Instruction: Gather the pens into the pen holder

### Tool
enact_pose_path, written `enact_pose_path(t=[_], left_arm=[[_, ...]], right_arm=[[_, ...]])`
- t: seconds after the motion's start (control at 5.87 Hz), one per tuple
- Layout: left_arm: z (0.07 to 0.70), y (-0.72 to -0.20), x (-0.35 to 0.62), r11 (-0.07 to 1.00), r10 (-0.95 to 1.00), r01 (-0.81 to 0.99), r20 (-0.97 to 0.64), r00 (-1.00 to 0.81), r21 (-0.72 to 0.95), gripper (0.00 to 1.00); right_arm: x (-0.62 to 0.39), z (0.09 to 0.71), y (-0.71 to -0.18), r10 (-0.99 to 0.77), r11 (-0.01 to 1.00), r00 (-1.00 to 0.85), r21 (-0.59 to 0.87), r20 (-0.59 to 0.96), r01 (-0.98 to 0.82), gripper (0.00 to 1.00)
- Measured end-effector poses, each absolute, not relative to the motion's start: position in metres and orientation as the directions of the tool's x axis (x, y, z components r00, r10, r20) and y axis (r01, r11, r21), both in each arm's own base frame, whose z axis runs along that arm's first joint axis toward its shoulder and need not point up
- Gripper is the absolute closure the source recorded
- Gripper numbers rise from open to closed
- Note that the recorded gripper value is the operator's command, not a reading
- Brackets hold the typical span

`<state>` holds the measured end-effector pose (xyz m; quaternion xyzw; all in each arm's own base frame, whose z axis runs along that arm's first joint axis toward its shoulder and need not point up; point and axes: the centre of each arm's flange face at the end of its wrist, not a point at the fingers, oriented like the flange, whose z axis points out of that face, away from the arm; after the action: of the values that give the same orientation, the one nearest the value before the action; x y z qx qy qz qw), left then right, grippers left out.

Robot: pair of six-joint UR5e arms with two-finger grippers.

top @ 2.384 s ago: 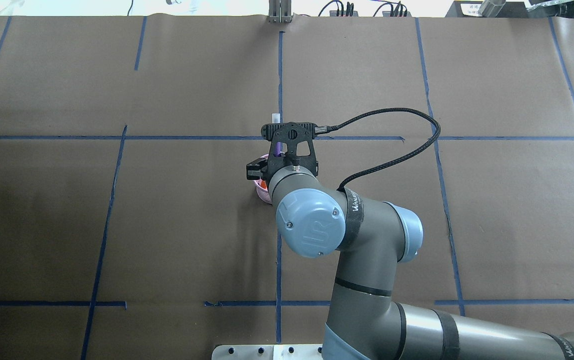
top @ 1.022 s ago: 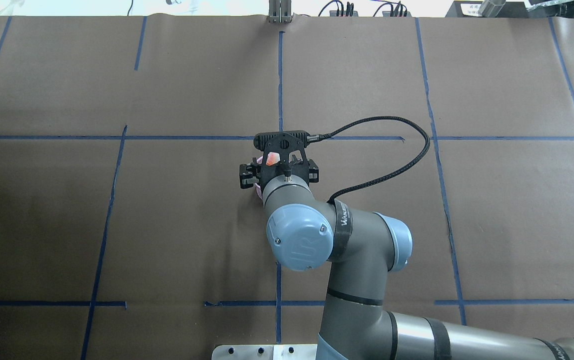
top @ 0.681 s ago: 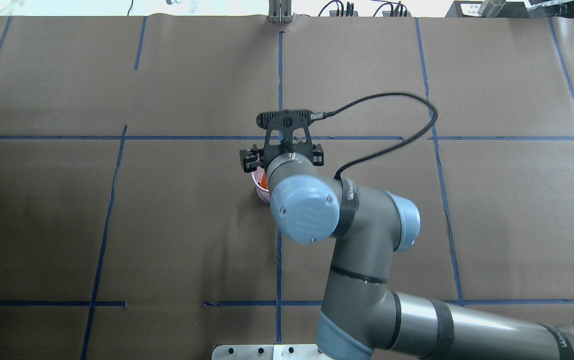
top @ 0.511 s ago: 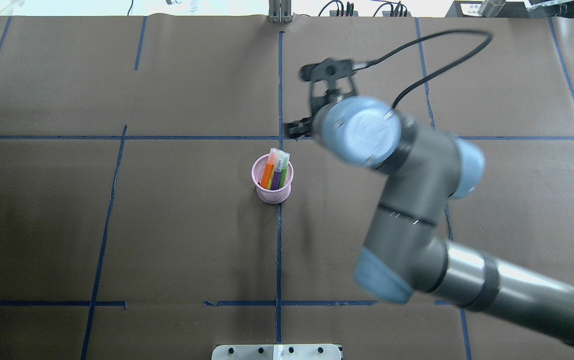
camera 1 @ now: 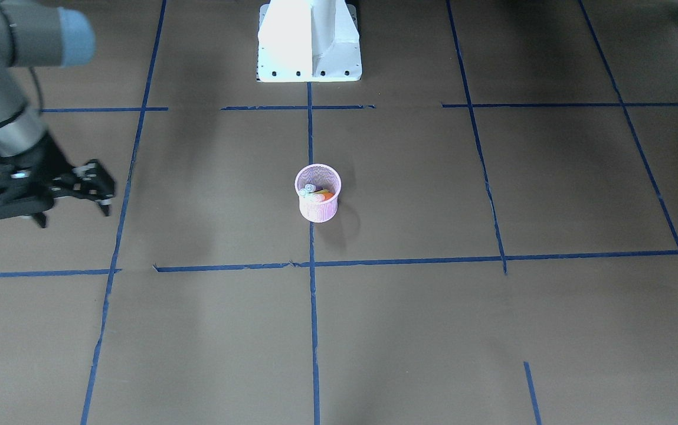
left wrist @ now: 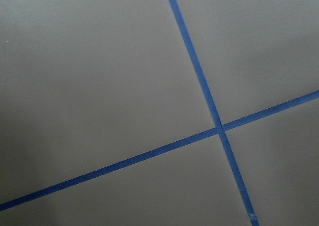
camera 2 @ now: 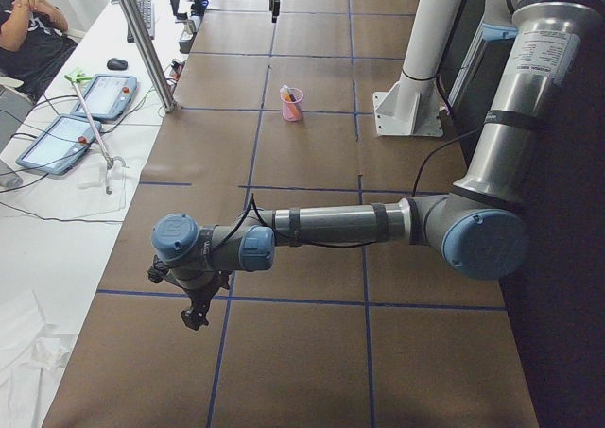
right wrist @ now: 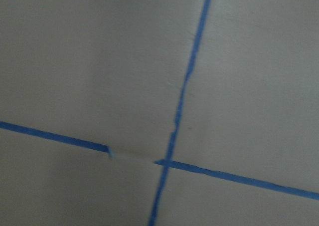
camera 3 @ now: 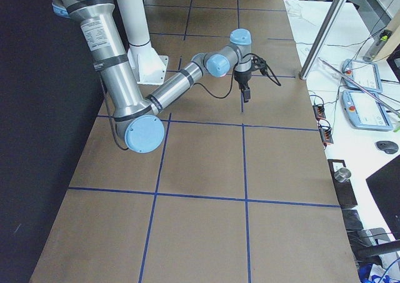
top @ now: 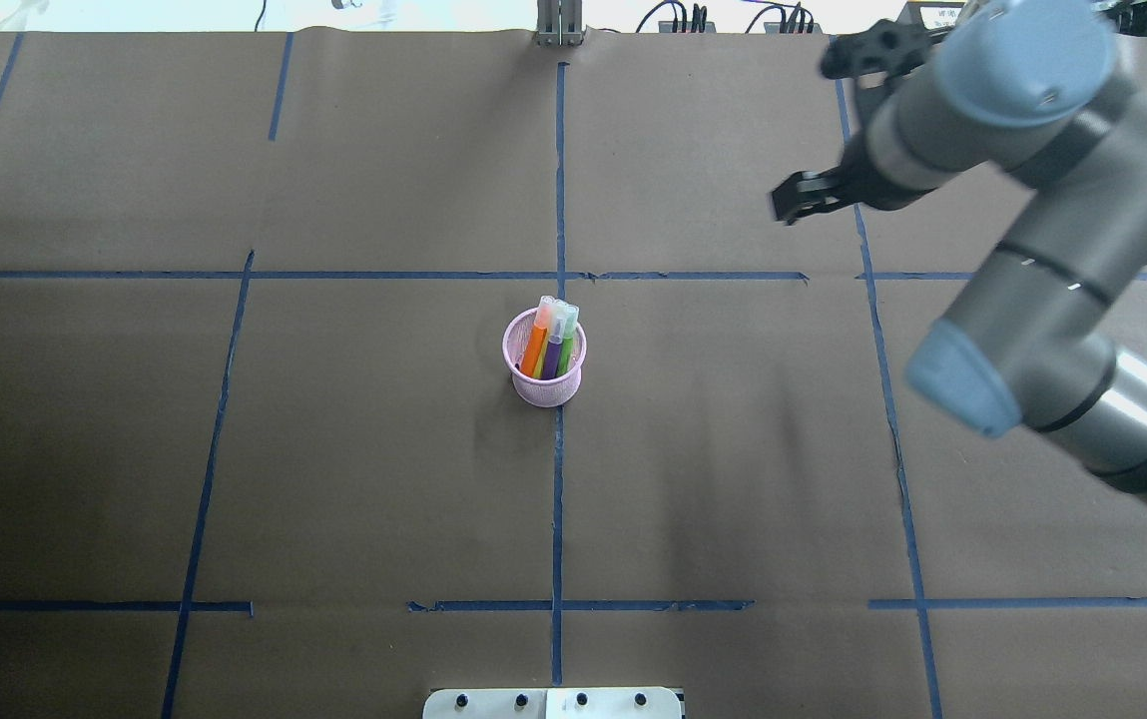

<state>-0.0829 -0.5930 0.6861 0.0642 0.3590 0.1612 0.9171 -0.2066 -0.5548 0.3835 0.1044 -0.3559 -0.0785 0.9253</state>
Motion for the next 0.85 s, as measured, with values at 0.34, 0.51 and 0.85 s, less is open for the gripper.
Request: enact_pose_path(t=[0.34, 0.51, 0.85], left_arm=[[0.694, -0.59, -0.091, 0.946, 0.324, -0.238, -0.643, 0.694, 0.22, 0.0], [0.702, -0.587, -0.094, 0.95, 0.312, -0.233, -0.648, 0.694, 0.208, 0.0], [0.715, -0.583, -0.101, 0.957, 0.29, -0.221, -0.657, 0.696, 0.187, 0.0]], right_arm=[[-0.09, 0.509, -0.576, -0.251, 0.967, 0.715, 0.197, 0.652, 0.16, 0.0], [-0.045, 0.561, -0.578, -0.276, 0.961, 0.709, 0.194, 0.649, 0.196, 0.0], [0.037, 0.628, -0.561, -0.272, 0.962, 0.714, 0.189, 0.645, 0.197, 0.0]])
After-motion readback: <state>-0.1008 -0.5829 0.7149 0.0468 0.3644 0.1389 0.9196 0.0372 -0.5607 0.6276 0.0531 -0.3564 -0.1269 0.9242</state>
